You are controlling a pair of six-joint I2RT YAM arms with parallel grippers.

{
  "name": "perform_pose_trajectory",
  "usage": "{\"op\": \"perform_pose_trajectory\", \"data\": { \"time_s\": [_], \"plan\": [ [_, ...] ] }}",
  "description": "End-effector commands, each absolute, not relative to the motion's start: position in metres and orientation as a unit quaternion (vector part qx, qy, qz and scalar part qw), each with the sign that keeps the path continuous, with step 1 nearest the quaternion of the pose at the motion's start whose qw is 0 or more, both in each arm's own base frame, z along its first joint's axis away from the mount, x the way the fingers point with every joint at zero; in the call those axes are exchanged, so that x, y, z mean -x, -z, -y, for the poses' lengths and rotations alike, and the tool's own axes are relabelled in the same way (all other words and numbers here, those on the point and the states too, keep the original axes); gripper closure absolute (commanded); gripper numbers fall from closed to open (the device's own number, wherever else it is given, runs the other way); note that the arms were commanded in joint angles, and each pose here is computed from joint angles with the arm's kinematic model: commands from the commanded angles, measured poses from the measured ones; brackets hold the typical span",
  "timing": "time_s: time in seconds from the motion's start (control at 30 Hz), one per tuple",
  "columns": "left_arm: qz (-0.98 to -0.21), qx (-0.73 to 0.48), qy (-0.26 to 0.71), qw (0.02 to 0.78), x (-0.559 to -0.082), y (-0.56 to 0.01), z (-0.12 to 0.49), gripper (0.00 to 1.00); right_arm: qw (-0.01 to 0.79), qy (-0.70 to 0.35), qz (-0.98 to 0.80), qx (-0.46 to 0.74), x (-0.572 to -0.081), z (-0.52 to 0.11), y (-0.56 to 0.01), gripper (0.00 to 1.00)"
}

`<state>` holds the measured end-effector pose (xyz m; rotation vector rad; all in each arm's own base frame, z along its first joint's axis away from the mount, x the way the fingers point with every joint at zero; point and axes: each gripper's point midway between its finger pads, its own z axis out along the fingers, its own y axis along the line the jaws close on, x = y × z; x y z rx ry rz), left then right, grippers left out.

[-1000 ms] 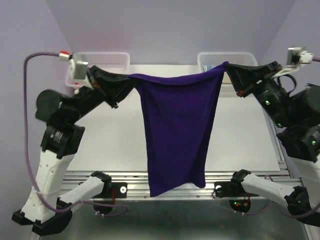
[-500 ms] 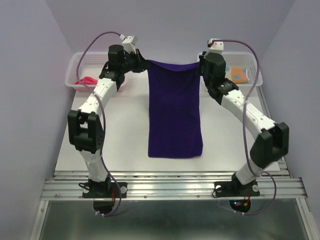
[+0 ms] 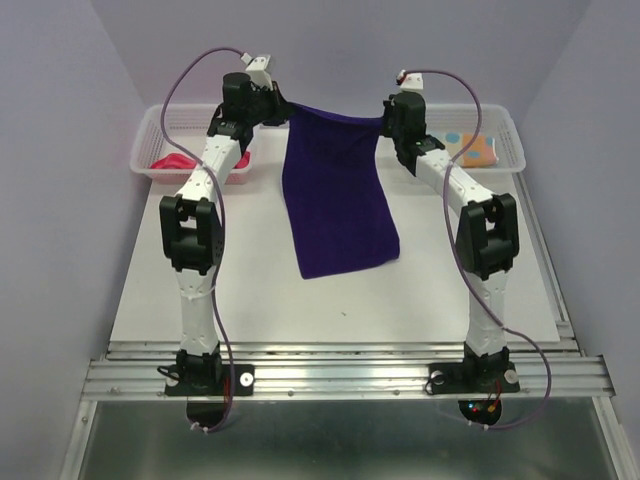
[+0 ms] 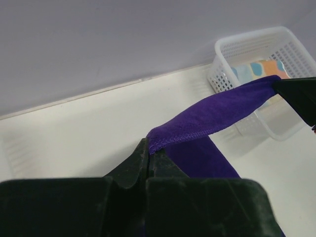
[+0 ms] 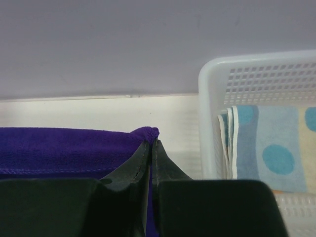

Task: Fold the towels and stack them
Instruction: Fold the towel

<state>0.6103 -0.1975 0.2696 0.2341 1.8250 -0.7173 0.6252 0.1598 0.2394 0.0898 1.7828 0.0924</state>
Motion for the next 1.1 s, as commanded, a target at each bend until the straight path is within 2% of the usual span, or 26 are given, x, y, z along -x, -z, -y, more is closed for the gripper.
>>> {"op": "perform_pose_trajectory", "data": {
  "time_s": [0.0, 0.27, 0.43, 0.63, 0.83, 1.07],
  "plan": [
    [-0.748, -0.106, 0.284, 0.591, -0.609, -0.309, 0.183, 1.0, 0.669, -0.069, -0.739, -0.047, -0.631, -0.159, -0.296, 0.99],
    [-0.785, -0.091, 0.285, 0.543, -0.573, -0.257, 0.178, 1.0, 0.642, -0.084, -0.762, -0.033, -0.603, -0.159, -0.288, 0.99],
    [-0.783, -0.09, 0.285, 0.546, -0.545, -0.263, 0.174, 1.0, 0.616, -0.084, -0.783, -0.025, -0.576, -0.154, -0.279, 0.99],
    [-0.8, -0.105, 0.276, 0.522, -0.499, -0.239, 0.183, 1.0, 0.583, -0.1, -0.806, -0.012, -0.536, -0.153, -0.265, 0.99],
    [-0.795, -0.093, 0.269, 0.535, -0.468, -0.249, 0.174, 1.0, 0.562, -0.124, -0.818, 0.004, -0.507, -0.156, -0.253, 0.99],
    [-0.81, -0.097, 0.275, 0.509, -0.429, -0.215, 0.179, 1.0, 0.543, -0.132, -0.829, -0.003, -0.48, -0.151, -0.239, 0.99]
  ]
}}
